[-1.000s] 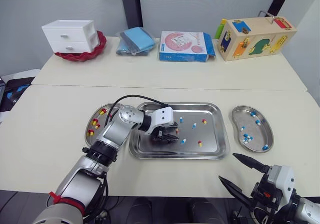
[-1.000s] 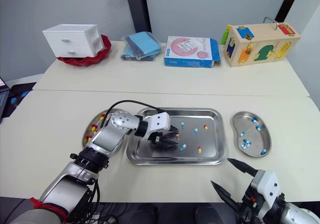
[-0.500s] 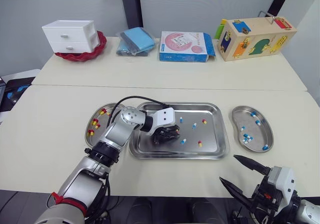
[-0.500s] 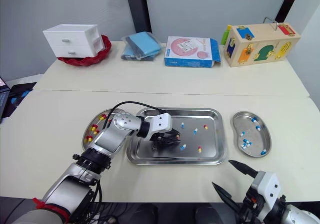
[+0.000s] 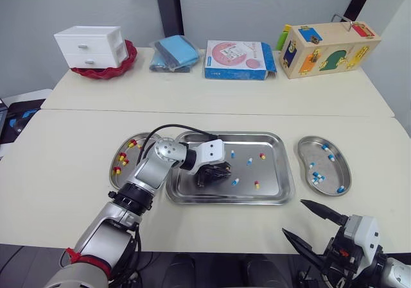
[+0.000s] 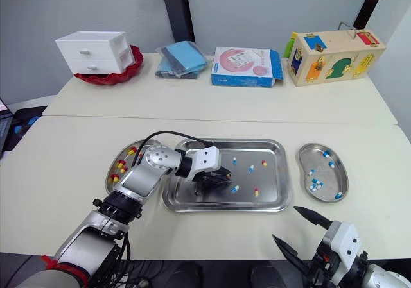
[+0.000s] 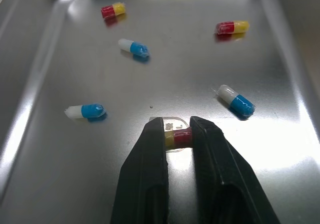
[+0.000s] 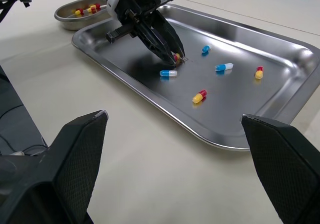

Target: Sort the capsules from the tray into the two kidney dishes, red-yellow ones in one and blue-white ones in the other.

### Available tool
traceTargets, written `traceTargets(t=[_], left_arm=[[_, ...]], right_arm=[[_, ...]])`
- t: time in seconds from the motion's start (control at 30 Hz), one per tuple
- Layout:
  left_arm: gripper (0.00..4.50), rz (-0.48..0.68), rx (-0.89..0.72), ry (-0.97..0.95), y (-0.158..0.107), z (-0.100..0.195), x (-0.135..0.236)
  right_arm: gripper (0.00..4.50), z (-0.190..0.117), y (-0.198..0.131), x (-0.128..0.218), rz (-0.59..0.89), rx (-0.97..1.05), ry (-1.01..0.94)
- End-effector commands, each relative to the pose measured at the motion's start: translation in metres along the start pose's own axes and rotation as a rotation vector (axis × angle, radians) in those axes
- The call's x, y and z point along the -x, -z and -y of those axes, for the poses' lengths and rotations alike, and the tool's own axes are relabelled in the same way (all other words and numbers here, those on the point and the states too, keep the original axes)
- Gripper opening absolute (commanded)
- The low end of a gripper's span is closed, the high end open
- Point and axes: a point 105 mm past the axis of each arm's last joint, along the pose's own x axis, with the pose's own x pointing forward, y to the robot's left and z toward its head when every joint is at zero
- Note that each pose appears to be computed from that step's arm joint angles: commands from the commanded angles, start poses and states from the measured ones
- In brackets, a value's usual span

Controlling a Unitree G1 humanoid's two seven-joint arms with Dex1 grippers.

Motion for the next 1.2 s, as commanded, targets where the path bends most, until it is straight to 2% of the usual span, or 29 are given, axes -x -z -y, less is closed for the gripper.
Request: traceTargets(t=[0.03, 0.23, 0.33, 0.6, 0.77, 0.9, 1.03, 1.2], left_arm=[[0.45, -0.003, -0.016, -0.001, 0.001, 0.002, 0.0], [0.45, 0.046, 0.001, -0.013, -0.011, -0.003, 0.01], [0.45, 0.07, 0.028, -0.042, -0.019, -0.01, 0.026], [0.45, 0.037, 0.149, -0.177, -0.013, -0.011, 0.09], [0.45, -0.026, 0.22, -0.297, 0.003, -0.004, 0.122], [0.45, -0.049, 0.309, -0.46, 0.017, -0.008, 0.158], [0.45, -0.136, 0.381, -0.597, 0.047, -0.005, 0.19], [0.45, -0.172, 0.402, -0.645, 0.062, 0.0, 0.2]], right_arm=[[4.5, -0.002, -0.007, 0.0, 0.02, 0.022, -0.005], [4.5, -0.003, -0.011, -0.002, 0.026, 0.029, -0.024], [4.5, -0.007, -0.013, -0.002, 0.023, 0.039, -0.068], [4.5, -0.017, -0.01, 0.002, -0.034, 0.086, -0.252], [4.5, -0.014, -0.01, 0.0, -0.039, 0.102, -0.312], [4.5, 0.0, -0.01, -0.004, -0.039, 0.111, -0.32], [4.5, 0.004, -0.009, -0.007, -0.037, 0.102, -0.336], [4.5, 0.007, -0.01, -0.012, -0.029, 0.1, -0.347]])
